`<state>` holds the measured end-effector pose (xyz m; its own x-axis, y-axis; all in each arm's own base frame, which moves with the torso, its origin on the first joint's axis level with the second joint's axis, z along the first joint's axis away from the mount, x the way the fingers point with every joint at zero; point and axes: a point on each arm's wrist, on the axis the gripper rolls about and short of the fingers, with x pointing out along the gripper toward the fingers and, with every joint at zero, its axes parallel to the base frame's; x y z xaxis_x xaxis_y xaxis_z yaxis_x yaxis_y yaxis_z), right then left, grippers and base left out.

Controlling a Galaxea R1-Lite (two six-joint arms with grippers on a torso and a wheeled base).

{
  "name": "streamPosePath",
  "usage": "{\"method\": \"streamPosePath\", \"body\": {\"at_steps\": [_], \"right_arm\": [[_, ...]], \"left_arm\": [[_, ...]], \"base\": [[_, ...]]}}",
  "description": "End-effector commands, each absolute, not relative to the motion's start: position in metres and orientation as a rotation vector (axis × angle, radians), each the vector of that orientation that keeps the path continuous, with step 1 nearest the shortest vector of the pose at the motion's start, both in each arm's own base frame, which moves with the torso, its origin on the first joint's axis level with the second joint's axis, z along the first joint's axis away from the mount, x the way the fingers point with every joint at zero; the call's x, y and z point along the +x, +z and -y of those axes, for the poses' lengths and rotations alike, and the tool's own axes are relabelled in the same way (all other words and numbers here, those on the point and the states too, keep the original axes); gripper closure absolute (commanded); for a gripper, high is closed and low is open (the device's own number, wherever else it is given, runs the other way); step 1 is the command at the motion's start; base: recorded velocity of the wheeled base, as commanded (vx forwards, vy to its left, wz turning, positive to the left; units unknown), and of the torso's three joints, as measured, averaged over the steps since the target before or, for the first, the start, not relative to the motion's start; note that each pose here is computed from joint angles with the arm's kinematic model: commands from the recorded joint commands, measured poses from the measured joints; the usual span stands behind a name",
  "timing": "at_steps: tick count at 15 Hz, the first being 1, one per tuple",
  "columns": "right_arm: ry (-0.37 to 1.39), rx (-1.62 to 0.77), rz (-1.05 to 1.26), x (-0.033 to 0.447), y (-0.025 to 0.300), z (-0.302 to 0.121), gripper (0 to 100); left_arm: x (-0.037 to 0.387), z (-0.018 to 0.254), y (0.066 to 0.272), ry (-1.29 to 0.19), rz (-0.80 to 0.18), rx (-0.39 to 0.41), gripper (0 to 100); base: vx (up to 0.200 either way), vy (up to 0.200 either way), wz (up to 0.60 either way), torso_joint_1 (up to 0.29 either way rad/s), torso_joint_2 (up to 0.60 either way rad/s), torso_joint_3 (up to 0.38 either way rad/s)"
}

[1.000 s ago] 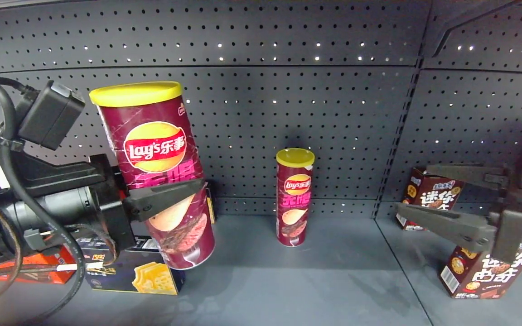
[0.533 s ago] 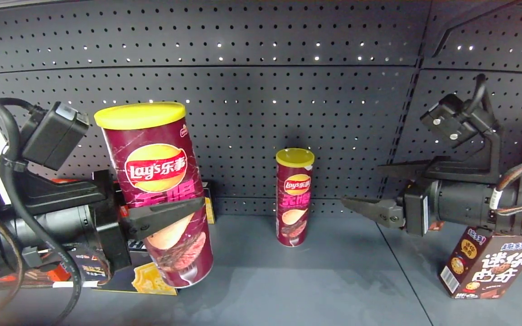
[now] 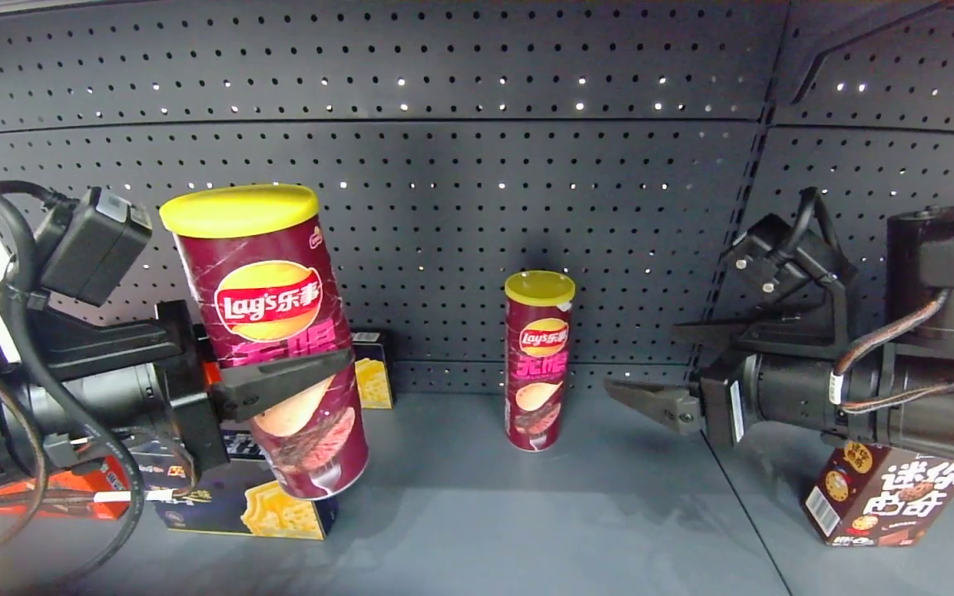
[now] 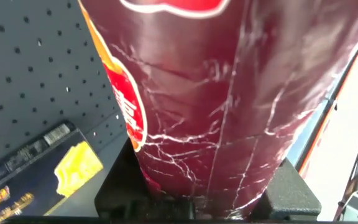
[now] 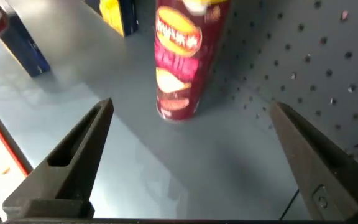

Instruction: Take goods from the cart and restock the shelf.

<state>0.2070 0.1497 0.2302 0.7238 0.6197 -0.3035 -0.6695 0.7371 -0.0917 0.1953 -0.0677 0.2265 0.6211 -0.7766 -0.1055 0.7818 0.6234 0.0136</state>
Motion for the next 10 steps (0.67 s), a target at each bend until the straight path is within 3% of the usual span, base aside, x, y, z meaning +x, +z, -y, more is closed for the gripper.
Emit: {"method": "streamPosePath", "body": {"at_steps": [1, 6, 10], "right_arm": [[0.717, -0.204, -0.275, 0.202, 0.225, -0.146, 0], [0.706, -0.197, -0.269, 0.211, 0.225, -0.138, 0], [0.85, -0.158, -0.211, 0.233, 0.216, -0.133, 0]], "left_arm": [[0.194, 0.068, 0.221, -0.902, -0.109, 0.058, 100], [0.194, 0.068, 0.222, -0.902, -0.108, 0.058, 100], [0.192, 0.068, 0.218, -0.905, -0.122, 0.056, 100]], "base": [[0.0, 0.0, 0.0, 0.0, 0.0, 0.0], [0.0, 0.0, 0.0, 0.0, 0.0, 0.0], [0.0, 0.0, 0.0, 0.0, 0.0, 0.0]]}}
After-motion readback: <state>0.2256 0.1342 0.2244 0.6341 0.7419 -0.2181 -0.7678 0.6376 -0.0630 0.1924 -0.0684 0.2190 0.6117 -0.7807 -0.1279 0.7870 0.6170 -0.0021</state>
